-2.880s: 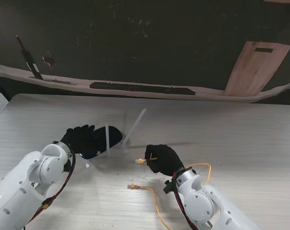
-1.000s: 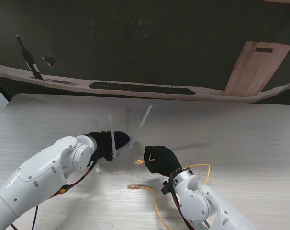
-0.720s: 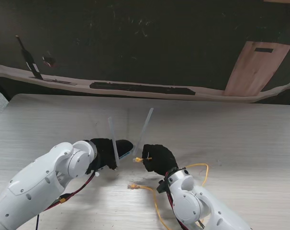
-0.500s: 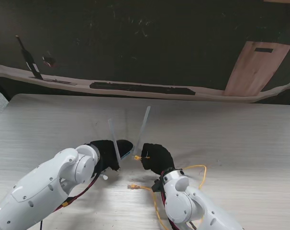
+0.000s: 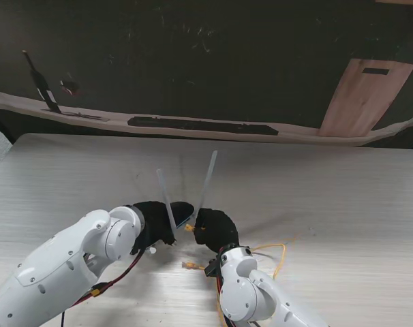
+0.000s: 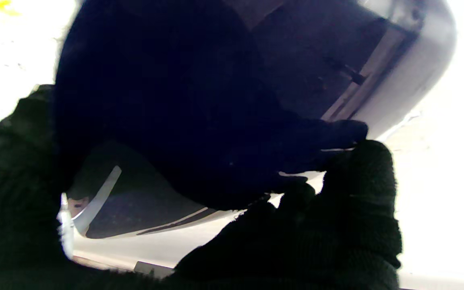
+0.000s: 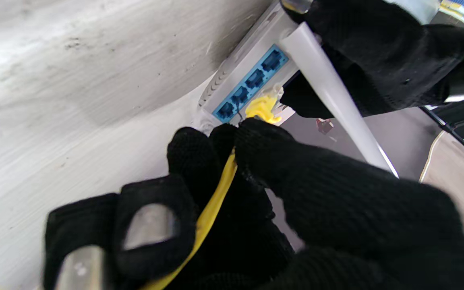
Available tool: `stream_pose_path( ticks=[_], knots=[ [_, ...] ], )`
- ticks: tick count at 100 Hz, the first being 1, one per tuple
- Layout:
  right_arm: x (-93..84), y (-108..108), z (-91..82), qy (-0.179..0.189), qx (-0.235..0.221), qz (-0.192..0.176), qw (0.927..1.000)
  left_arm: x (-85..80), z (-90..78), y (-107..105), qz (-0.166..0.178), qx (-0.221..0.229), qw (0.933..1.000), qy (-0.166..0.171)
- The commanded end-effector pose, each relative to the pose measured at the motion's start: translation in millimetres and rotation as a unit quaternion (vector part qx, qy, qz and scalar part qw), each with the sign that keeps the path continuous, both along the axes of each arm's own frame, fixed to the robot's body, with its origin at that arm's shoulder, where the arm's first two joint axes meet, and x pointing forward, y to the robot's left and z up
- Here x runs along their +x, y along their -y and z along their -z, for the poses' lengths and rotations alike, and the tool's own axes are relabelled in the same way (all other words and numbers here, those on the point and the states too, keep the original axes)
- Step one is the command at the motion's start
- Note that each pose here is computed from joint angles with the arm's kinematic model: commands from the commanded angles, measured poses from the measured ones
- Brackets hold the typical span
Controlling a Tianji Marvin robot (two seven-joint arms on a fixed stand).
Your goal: Untangle the Ethernet cable and plug it into the router
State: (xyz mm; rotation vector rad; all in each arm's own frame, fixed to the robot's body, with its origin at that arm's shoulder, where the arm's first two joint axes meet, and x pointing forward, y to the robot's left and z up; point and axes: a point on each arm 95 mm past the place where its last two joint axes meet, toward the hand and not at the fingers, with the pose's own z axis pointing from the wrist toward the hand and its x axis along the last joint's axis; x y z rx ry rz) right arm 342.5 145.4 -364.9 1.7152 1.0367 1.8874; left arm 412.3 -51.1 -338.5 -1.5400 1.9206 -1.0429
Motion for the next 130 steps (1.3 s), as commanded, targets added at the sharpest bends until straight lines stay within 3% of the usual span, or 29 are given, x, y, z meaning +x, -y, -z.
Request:
stream_pose_path(
  ticks=[1, 34, 80, 130],
  knots=[
    [-3.9, -4.1, 4.6, -0.012, 0.004, 0.004, 0.9999, -29.9, 48.7, -5.4, 0.001, 0.016, 0.9959, -0.089],
    [-4.2, -0.8, 5.2, -0.007, -0.004, 0.017, 0.9998, -28.0, 46.8, -6.6, 0.013, 0.022, 0.9948, -0.099],
    [-1.6, -1.9, 7.6, 0.034, -0.035, -0.01, 0.9988, -30.0, 48.2, -6.2, 0.017, 0.025, 0.9942, -0.103],
    [3.2, 1.8, 2.9, 0.107, -0.108, -0.032, 0.9879, -26.2, 49.0, -2.1, 0.022, 0.022, 0.9919, -0.123]
  ],
)
